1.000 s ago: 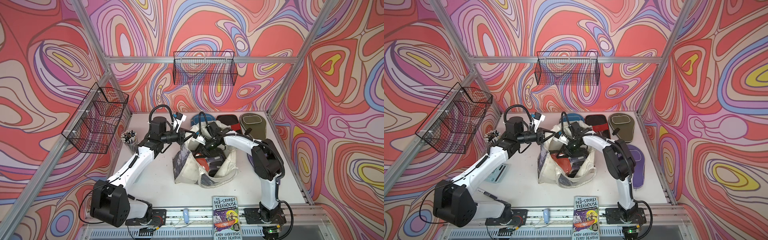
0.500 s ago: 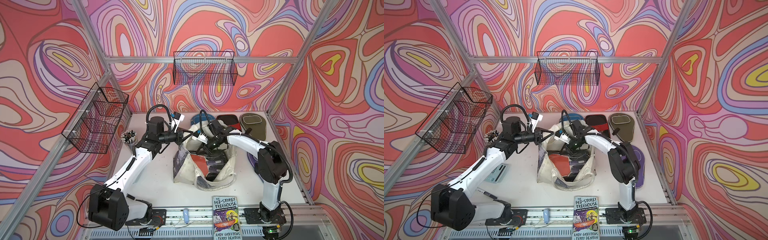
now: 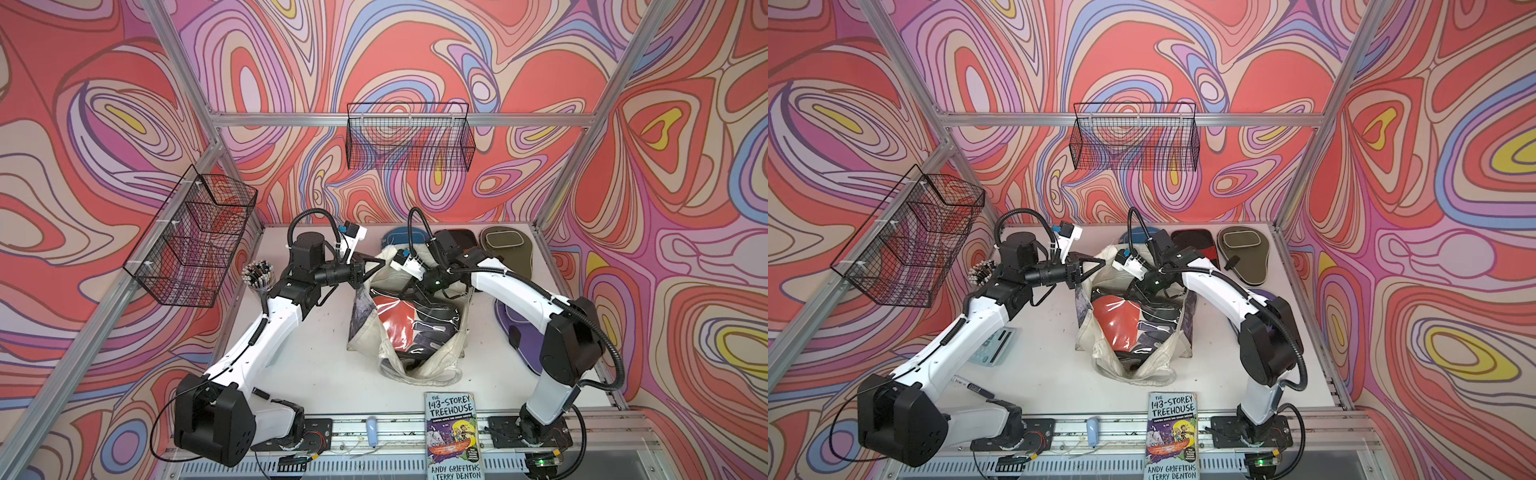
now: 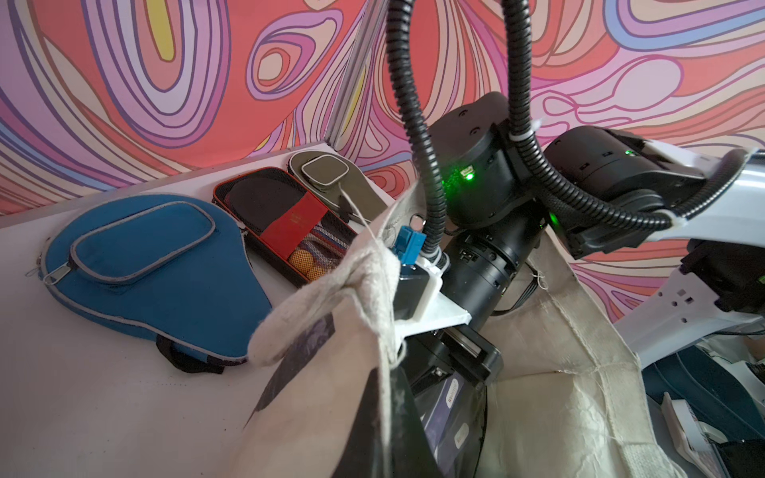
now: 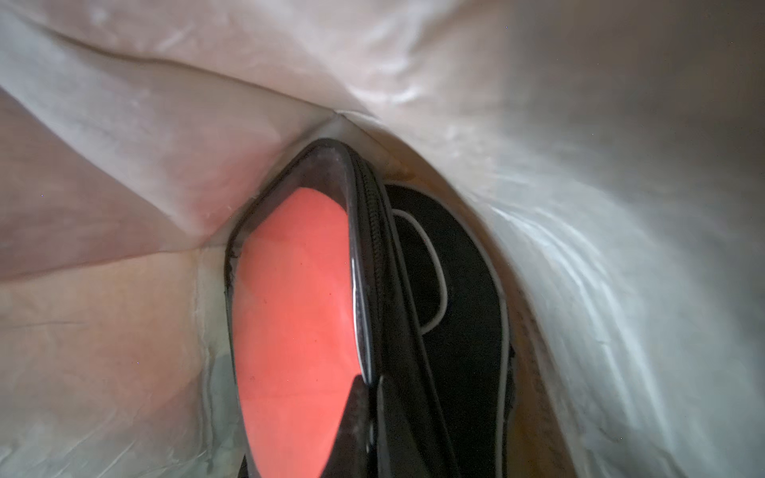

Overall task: Remove the ping pong set from the canvas bag
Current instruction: Pick up the ping pong set from the canvas bag.

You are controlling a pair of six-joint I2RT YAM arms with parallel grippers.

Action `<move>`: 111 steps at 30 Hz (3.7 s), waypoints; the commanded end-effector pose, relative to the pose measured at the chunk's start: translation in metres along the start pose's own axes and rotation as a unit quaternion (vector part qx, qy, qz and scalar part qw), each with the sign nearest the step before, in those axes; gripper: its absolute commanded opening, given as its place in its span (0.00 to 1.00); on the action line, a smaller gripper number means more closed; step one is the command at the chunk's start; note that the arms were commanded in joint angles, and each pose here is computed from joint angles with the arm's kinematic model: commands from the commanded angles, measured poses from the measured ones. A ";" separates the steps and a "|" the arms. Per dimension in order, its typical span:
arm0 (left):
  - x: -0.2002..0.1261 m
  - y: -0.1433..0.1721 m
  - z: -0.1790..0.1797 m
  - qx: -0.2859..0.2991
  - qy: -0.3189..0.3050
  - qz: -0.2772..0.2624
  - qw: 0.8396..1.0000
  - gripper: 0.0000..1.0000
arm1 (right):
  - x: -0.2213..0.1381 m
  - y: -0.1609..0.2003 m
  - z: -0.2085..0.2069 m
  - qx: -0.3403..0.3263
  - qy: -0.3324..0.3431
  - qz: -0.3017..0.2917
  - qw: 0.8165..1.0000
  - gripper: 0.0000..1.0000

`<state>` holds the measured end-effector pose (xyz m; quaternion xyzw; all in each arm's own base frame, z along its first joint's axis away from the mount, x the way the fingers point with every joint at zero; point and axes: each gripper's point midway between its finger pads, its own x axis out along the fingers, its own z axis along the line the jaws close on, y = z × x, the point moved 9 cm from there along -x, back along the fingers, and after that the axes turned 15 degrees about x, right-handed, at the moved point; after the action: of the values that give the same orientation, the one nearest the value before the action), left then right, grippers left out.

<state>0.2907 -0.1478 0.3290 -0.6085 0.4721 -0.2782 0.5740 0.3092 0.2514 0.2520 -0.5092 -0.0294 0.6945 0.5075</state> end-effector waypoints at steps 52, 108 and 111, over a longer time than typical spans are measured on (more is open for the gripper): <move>-0.055 -0.048 -0.019 0.104 -0.066 -0.052 0.991 0.92 | -0.208 -0.080 0.143 -0.230 0.042 -0.278 0.932 0.00; -0.056 -0.069 -0.024 0.136 -0.039 -0.058 0.988 0.86 | -0.197 -0.071 0.068 -0.161 -0.092 -0.220 0.958 0.00; -0.062 -0.067 -0.027 0.137 -0.064 -0.072 0.986 0.96 | -0.221 -0.073 0.072 -0.163 -0.101 -0.281 0.940 0.00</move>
<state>0.2625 -0.1167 0.4020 -0.5616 0.4001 -0.3493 0.6344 0.3008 0.1711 0.4390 -0.4806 -0.2674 0.6178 0.5620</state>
